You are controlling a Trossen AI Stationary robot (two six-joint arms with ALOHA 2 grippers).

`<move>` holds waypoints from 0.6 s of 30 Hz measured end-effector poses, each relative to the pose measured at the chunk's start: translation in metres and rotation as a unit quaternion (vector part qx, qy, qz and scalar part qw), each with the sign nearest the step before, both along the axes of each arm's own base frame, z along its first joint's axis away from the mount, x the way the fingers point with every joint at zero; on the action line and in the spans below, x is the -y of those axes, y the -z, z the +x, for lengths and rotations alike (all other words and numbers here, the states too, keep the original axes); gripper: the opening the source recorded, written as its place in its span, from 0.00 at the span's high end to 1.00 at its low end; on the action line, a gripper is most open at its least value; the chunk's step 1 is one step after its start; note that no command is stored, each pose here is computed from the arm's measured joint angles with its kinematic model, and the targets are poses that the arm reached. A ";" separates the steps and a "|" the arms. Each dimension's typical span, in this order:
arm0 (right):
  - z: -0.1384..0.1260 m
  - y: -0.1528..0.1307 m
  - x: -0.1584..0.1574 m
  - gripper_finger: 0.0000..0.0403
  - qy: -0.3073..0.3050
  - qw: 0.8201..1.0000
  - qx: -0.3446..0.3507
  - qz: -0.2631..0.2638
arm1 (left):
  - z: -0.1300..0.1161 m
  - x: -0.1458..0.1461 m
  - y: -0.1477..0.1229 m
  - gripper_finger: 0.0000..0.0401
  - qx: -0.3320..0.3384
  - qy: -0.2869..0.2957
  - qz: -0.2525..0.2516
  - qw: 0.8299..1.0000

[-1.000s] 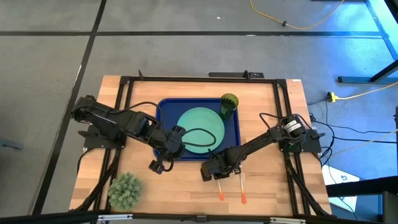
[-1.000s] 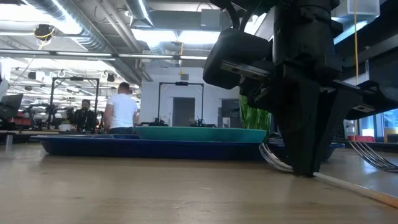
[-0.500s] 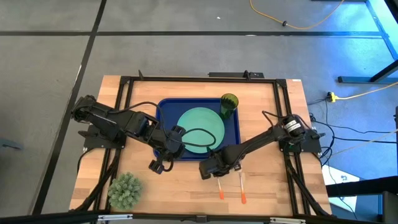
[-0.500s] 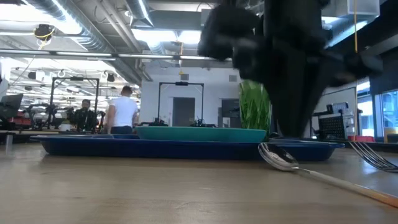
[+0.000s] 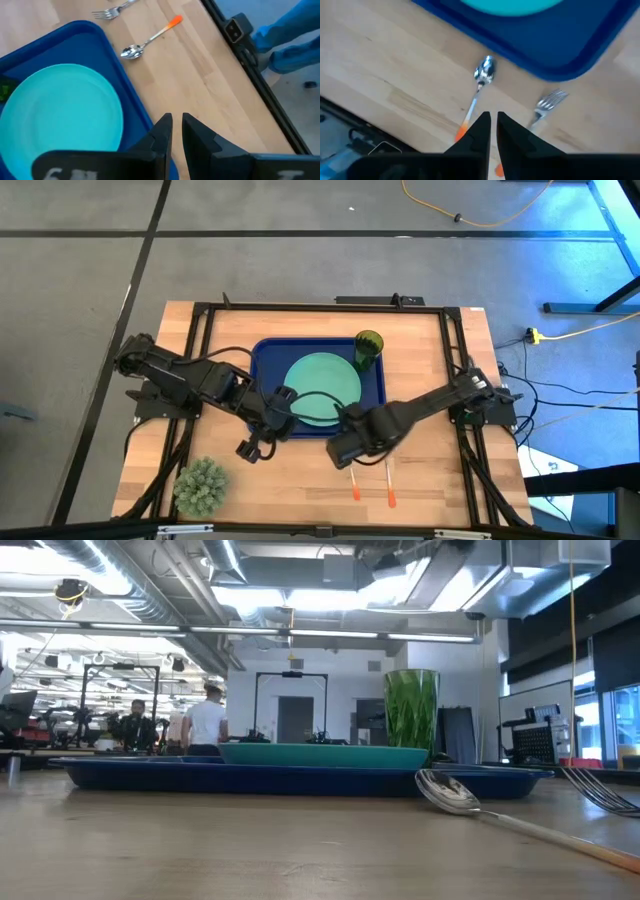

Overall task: Pick and place plate/cup/fork/spoon on tray
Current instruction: Put the orange spoon to the blue serving tray to the left side of the green plate

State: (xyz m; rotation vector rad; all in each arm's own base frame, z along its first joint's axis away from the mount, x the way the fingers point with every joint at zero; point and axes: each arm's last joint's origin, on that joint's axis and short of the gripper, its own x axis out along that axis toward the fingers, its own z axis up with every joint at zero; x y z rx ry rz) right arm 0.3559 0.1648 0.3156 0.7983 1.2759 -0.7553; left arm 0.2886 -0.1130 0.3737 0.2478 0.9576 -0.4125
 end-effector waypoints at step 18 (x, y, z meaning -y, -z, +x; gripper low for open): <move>-0.063 -0.105 -0.026 0.92 -0.306 0.928 0.174 -0.120 | 0.002 0.003 0.000 0.91 -0.028 -0.202 -0.106 0.973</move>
